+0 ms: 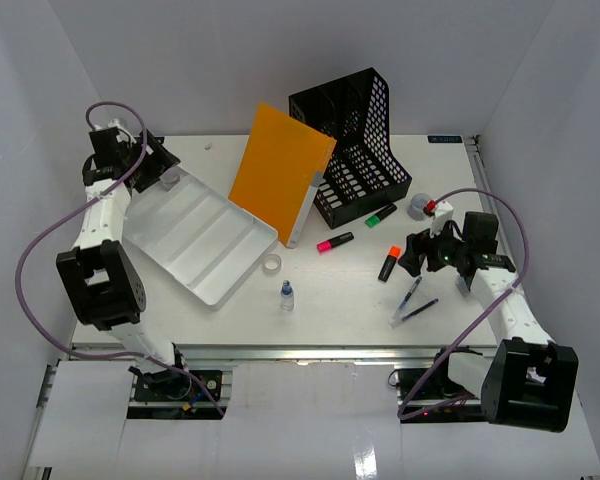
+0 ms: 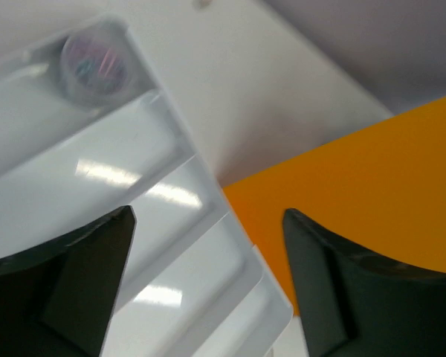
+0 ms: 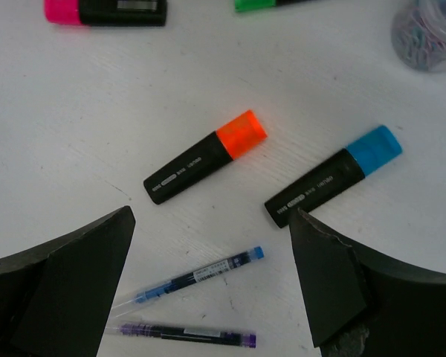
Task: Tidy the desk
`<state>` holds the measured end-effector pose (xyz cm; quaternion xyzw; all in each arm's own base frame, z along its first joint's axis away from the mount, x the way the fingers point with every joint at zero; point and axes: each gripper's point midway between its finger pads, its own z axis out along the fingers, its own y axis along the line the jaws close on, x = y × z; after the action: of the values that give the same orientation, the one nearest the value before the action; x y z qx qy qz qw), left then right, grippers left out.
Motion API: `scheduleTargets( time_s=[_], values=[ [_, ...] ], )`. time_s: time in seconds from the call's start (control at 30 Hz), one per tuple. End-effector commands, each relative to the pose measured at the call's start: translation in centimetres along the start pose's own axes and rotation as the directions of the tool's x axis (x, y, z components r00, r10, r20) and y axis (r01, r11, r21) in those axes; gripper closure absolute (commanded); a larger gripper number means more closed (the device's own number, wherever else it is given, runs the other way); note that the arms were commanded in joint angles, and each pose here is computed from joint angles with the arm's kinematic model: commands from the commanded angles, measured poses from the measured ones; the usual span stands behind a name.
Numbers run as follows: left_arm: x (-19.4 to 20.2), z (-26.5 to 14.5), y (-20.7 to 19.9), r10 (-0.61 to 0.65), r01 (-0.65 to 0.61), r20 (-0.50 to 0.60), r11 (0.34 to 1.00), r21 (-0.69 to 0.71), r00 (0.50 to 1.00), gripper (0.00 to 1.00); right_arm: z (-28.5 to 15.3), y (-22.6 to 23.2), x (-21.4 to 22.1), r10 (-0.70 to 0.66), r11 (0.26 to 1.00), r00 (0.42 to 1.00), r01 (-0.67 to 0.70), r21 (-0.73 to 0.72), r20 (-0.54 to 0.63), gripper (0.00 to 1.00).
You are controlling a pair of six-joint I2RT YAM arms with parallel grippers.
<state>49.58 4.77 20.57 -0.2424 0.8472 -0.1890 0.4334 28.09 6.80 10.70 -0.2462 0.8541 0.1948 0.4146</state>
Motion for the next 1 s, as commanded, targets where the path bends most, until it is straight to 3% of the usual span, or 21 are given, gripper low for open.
scheduleTargets(
  time_s=[0.0, 0.17, 0.3, 0.47, 0.6, 0.83, 0.97],
  values=[
    [1.1, -5.4, -4.6, 0.025, -0.049, 0.106, 0.972, 0.23, 0.994, 0.03, -1.0, -6.4, -5.9, 0.048, 0.956, 0.994, -0.075, 0.283, 0.101, 0.09],
    [6.5, -9.0, -4.6, 0.031, -0.054, 0.078, 0.948, 0.314, 0.996, 0.02, 0.1, -10.7, -8.1, 0.128, 0.902, 0.988, -0.15, 0.404, 0.081, 0.1],
    [9.8, -11.0, -5.3, 0.028, -0.041, 0.037, 0.914, 0.404, 0.999, 0.02, 2.0, -12.3, -8.9, 0.159, 0.904, 0.986, -0.168, 0.392, 0.056, 0.1],
    [13.8, -14.0, -7.6, 0.069, -0.027, -0.046, 0.793, 0.608, 0.997, 0.02, 4.9, -13.3, -9.8, 0.188, 0.915, 0.982, -0.186, 0.357, 0.03, 0.1],
    [17.0, -15.5, -7.9, 0.116, 0.007, -0.132, 0.724, 0.69, 0.984, 0.02, 6.6, -14.4, -9.4, 0.204, 0.912, 0.979, -0.19, 0.363, -0.002, 0.1],
    [18.7, -16.8, -7.7, 0.134, -0.004, -0.126, 0.702, 0.713, 0.983, 0.02, 8.9, -14.5, -9.1, 0.185, 0.917, 0.981, -0.151, 0.369, -0.058, 0.1],
    [18.8, -17.8, -8.2, 0.137, -0.005, -0.122, 0.683, 0.73, 0.983, 0.02, 9.3, -16.7, -8.9, 0.192, 0.877, 0.978, -0.135, 0.462, -0.078, 0.1]
  ],
)
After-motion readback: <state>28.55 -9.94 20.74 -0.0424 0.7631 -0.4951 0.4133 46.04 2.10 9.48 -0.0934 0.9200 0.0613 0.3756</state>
